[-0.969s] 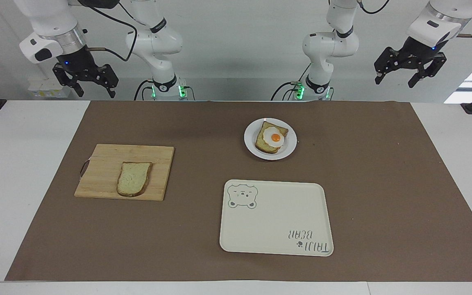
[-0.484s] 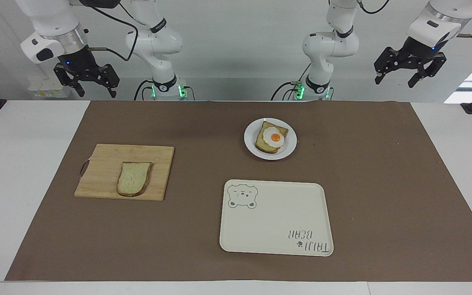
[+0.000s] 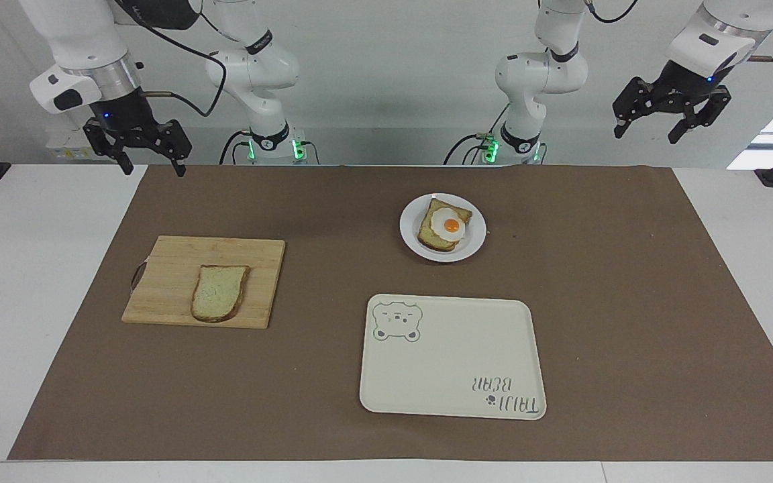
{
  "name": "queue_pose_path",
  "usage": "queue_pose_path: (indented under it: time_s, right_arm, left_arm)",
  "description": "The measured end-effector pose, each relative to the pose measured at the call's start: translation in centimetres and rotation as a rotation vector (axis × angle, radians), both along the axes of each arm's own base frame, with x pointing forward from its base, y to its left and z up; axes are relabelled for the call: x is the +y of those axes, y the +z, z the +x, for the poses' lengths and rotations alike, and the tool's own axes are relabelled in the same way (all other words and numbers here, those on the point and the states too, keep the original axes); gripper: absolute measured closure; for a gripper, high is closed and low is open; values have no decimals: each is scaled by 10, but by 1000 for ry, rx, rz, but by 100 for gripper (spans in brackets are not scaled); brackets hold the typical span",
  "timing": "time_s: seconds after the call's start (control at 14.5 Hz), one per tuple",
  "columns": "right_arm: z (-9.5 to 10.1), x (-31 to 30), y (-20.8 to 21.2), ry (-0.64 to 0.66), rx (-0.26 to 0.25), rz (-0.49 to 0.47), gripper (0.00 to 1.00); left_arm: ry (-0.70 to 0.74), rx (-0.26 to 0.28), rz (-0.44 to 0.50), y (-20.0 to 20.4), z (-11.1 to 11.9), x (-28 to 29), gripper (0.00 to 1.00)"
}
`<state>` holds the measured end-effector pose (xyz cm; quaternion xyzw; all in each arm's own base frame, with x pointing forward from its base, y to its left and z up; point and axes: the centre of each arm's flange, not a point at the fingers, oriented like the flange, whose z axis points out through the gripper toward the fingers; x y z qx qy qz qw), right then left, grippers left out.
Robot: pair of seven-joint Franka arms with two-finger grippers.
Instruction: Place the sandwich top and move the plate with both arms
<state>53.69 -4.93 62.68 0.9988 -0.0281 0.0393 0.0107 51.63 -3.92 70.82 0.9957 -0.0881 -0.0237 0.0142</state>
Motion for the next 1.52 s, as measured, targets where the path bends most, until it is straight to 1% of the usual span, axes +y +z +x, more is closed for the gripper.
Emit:
queue_pose_path:
  time_s: [0.21,0.48,0.69,0.9,1.18,1.31,1.45,1.52]
  right_arm:
    - [25,-7,-33,16,-4,19,0]
    - [59,-11,-96,58,22,78,0]
    - [77,-27,-151,88,4,100,0]
    - [80,-27,-196,110,3,100,0]
    - [81,-27,-245,165,-8,130,0]
    - [76,-27,-267,173,2,136,0]
    - [69,-29,-281,180,14,179,0]
    - [66,-33,-286,186,12,197,0]
  left_arm:
    - [0,0,0,0,0,0,0]
    - [0,0,0,0,0,0,0]
    - [0,0,0,0,0,0,0]
    - [0,0,0,0,0,0,0]
    - [0,0,0,0,0,0,0]
    - [0,0,0,0,0,0,0]
    - [0,0,0,0,0,0,0]
    - [0,0,0,0,0,0,0]
